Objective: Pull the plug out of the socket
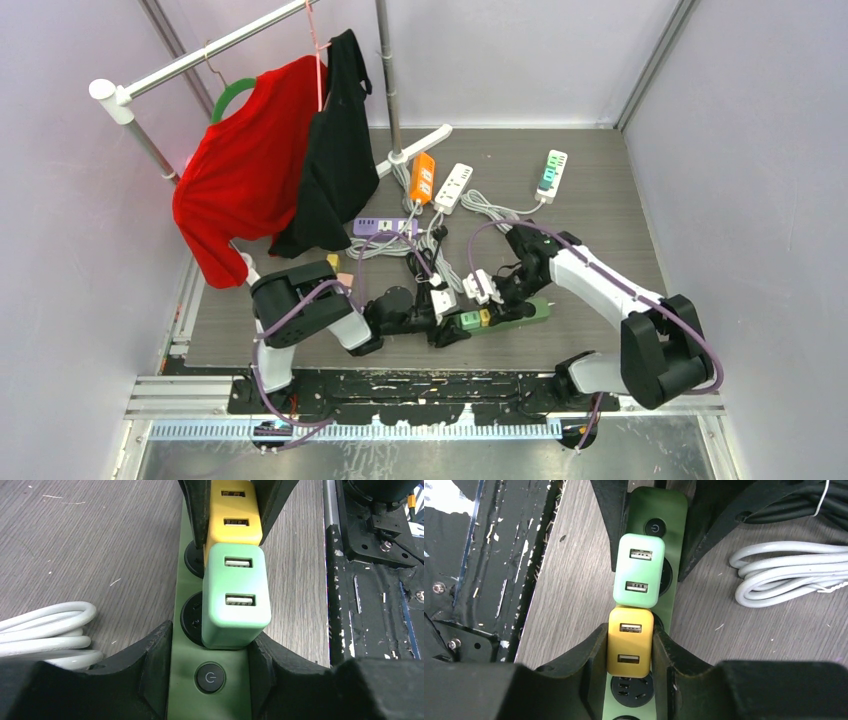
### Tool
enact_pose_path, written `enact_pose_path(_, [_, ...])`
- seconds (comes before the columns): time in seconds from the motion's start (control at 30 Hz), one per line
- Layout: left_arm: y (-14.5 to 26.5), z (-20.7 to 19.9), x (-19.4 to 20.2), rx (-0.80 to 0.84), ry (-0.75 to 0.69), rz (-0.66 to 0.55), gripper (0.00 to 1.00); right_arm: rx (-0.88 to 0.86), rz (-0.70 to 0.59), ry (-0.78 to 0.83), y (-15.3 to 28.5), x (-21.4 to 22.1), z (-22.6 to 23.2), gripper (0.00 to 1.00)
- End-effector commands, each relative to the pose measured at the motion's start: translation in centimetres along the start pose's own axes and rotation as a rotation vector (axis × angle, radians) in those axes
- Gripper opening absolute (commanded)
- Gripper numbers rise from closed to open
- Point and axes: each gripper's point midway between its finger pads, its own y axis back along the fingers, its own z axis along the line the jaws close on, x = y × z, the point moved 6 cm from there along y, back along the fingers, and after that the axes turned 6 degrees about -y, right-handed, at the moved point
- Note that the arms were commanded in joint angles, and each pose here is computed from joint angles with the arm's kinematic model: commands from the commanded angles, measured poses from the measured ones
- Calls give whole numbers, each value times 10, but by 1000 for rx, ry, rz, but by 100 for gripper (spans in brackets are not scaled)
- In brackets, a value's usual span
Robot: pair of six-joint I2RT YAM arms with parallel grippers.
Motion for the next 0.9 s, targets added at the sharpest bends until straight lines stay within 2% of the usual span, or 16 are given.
enact_pose_path(0.0, [9, 8, 25, -73, 34, 125, 0, -61, -219, -39, -12, -51, -3, 1])
enact_pose_path(0.07, [9, 9, 26, -73, 34, 128, 0, 37, -212, -144, -5, -52, -19, 1])
enact_pose_path(0.2, [7, 9, 27, -74, 40, 144, 0, 197, -152, -153, 23, -27, -33, 1])
enact_pose_path(0.37, [7, 9, 26, -75, 47, 150, 0, 31, -116, 7, 22, -5, 6, 1])
enact_pose_path(0.5, [8, 9, 26, -81, 49, 148, 0, -147, -188, 98, 4, -22, 24, 1])
enact_pose_path(0.6, [7, 10, 27, -82, 50, 150, 0, -170, -229, 101, -12, -42, 22, 1])
enact_pose_path(0.73, [8, 10, 27, -88, 52, 153, 0, -53, -277, -41, -1, -53, -2, 1])
enact_pose_path(0.87, [7, 10, 29, -83, 54, 159, 0, 133, -278, -128, 31, -31, -16, 1])
